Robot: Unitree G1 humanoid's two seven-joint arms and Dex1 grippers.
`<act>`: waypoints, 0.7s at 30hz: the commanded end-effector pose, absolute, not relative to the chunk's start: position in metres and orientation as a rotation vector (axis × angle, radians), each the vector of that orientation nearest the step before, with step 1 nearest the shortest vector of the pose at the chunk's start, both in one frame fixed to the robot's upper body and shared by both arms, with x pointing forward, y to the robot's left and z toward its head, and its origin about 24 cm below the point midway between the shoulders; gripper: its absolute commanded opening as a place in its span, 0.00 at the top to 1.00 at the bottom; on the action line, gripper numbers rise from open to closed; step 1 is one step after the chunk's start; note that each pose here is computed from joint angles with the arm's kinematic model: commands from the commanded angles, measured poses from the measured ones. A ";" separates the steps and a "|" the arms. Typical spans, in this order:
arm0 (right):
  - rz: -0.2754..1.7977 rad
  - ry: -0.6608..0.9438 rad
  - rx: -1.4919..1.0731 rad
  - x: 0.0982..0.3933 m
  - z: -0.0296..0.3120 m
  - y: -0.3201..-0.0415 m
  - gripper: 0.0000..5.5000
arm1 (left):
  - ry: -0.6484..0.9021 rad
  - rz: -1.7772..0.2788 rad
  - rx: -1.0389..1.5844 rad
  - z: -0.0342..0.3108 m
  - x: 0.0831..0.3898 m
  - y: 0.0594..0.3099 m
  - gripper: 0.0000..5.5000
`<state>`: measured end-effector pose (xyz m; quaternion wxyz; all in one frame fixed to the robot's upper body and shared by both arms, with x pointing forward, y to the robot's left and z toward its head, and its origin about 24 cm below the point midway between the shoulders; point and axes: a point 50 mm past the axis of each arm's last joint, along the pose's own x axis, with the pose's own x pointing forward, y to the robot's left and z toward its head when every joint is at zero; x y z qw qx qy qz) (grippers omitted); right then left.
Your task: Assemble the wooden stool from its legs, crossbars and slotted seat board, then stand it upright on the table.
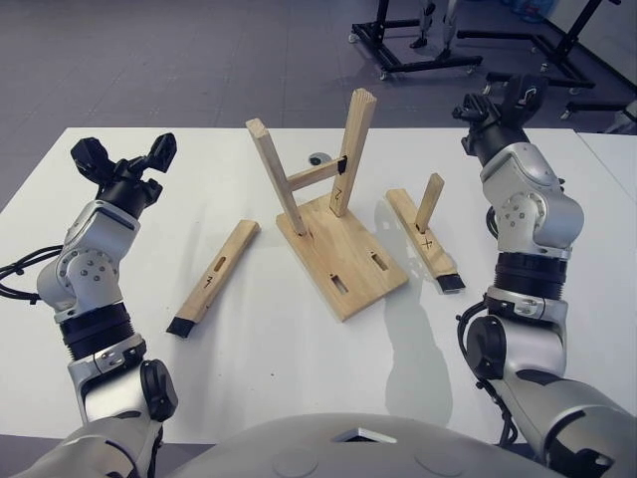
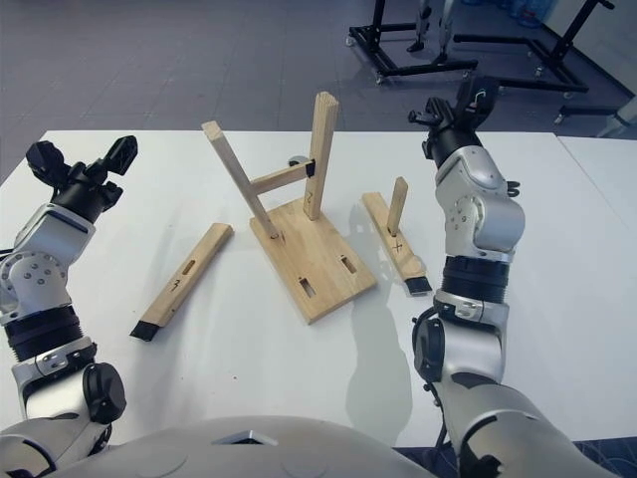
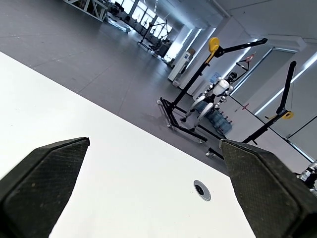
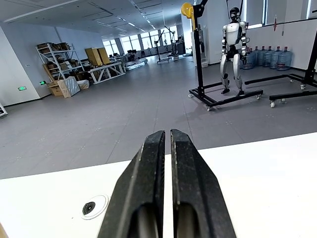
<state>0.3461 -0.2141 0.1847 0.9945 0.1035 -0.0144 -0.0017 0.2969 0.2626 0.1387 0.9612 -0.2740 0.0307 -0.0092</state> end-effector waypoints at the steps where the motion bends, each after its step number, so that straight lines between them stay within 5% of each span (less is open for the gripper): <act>1: -0.010 -0.035 0.216 0.343 0.192 -0.218 0.97 | 0.064 -0.017 -0.552 0.139 0.298 0.261 0.12; 9: 0.038 0.011 0.096 0.315 0.227 -0.256 0.97 | 0.010 0.016 -0.506 0.151 0.291 0.271 0.12; 15: 0.125 0.471 0.018 0.268 0.174 -0.287 0.77 | -0.028 0.084 -0.481 0.151 0.266 0.295 0.12; 21: 0.184 0.604 0.065 0.260 0.147 -0.287 0.57 | -0.020 0.101 -0.498 0.142 0.266 0.292 0.12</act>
